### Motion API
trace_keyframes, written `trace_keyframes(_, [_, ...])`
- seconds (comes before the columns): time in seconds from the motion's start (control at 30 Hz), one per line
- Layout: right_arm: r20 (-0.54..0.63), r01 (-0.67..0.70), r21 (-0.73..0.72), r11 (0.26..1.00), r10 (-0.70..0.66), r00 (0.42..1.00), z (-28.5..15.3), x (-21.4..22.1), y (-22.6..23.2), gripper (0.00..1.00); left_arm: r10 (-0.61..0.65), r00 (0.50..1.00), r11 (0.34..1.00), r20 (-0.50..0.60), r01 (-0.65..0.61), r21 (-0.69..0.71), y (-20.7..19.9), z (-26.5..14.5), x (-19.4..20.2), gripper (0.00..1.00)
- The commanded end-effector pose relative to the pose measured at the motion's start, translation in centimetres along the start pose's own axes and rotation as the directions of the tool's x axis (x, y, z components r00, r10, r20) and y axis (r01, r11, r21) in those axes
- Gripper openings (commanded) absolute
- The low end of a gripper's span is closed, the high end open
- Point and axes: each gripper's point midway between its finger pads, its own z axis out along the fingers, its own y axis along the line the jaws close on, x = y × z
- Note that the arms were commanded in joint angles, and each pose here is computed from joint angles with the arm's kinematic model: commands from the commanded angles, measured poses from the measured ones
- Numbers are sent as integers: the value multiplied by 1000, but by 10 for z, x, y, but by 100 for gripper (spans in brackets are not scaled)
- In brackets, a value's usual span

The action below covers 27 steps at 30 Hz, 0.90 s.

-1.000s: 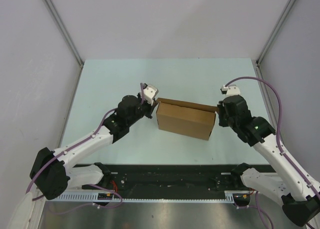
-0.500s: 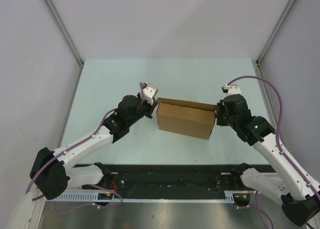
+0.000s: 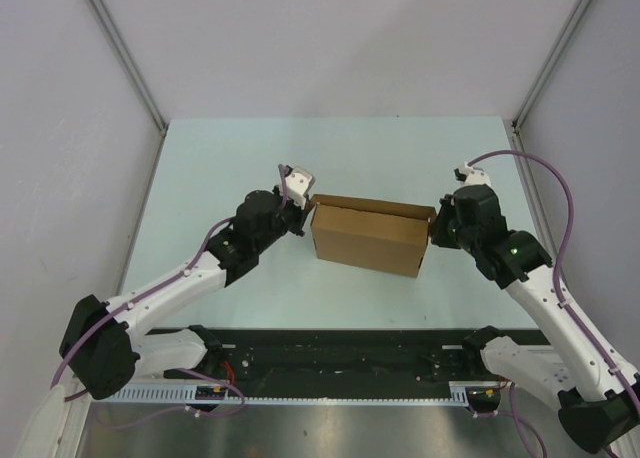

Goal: Fold the paper box

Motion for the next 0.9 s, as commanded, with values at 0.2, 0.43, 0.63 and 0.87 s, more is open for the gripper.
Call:
trace_keyframes(0.2, [87, -137, -85, 987, 144, 986, -4, -33, 20, 0, 13, 1000, 999, 16, -12, -44, 4, -4, -8, 0])
trace_keyframes(0.43, [59, -167, -64, 984, 170, 984, 3, -29, 18, 0, 17, 1000, 999, 14, -16, -42, 2, -3, -6, 0])
trace_keyframes(0.63, [66, -157, -41, 987, 159, 985, 6, -30, 14, 0, 15, 1000, 999, 10, -15, -44, 3, -3, -4, 0])
trace_keyframes(0.87, [68, -83, 38, 996, 81, 994, 8, -24, 1, 0, 15, 1000, 999, 20, -14, -41, 2, -4, -9, 0])
